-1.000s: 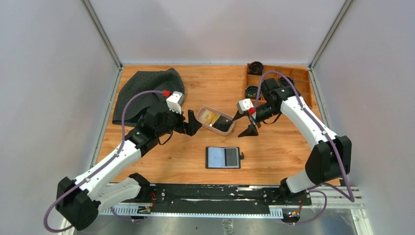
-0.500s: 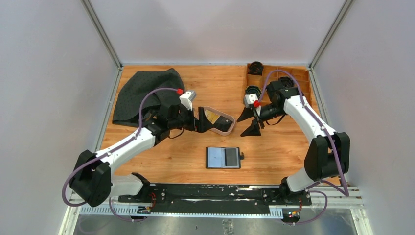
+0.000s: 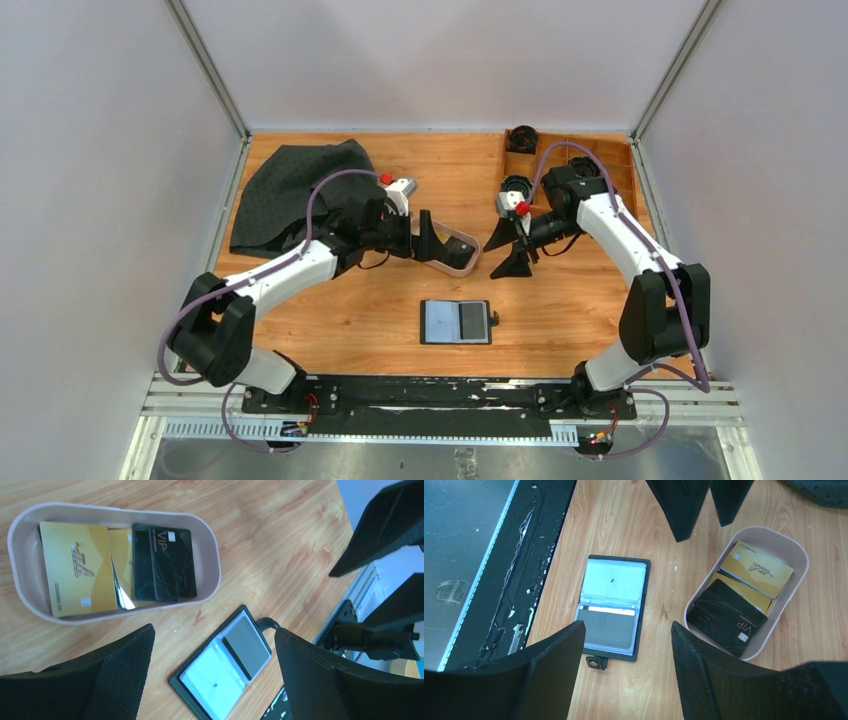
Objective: Put the credit cards into the card holder
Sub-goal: Pick up the credit card from the storage box.
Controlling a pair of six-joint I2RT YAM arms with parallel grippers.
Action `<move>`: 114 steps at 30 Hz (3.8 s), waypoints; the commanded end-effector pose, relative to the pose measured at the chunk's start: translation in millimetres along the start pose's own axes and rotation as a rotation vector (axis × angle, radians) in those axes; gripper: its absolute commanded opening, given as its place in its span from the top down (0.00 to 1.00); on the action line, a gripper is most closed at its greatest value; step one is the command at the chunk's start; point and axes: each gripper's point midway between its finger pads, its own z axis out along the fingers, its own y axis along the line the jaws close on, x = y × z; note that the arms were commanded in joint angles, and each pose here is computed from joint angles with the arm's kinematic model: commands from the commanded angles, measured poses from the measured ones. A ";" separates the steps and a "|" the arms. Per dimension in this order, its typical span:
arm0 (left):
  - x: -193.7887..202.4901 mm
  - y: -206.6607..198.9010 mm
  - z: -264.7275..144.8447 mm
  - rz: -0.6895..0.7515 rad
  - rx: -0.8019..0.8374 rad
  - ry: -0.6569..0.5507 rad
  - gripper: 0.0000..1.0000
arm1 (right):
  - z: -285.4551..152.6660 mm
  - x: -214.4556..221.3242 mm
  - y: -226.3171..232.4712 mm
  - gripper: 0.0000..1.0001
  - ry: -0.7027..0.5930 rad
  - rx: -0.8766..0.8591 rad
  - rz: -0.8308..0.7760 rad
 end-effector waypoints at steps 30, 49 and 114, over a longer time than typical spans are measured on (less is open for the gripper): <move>20.6 39.6 113.8 0.013 -0.136 0.315 0.29 | -7.4 7.7 -12.1 0.40 0.017 0.017 0.138; 43.4 25.8 127.7 -0.078 -0.038 0.372 0.30 | -8.1 7.7 -12.8 0.40 0.018 0.020 0.137; 40.0 -12.2 136.2 -0.034 0.020 0.379 0.73 | -18.4 4.2 -14.0 0.41 -0.006 0.044 0.152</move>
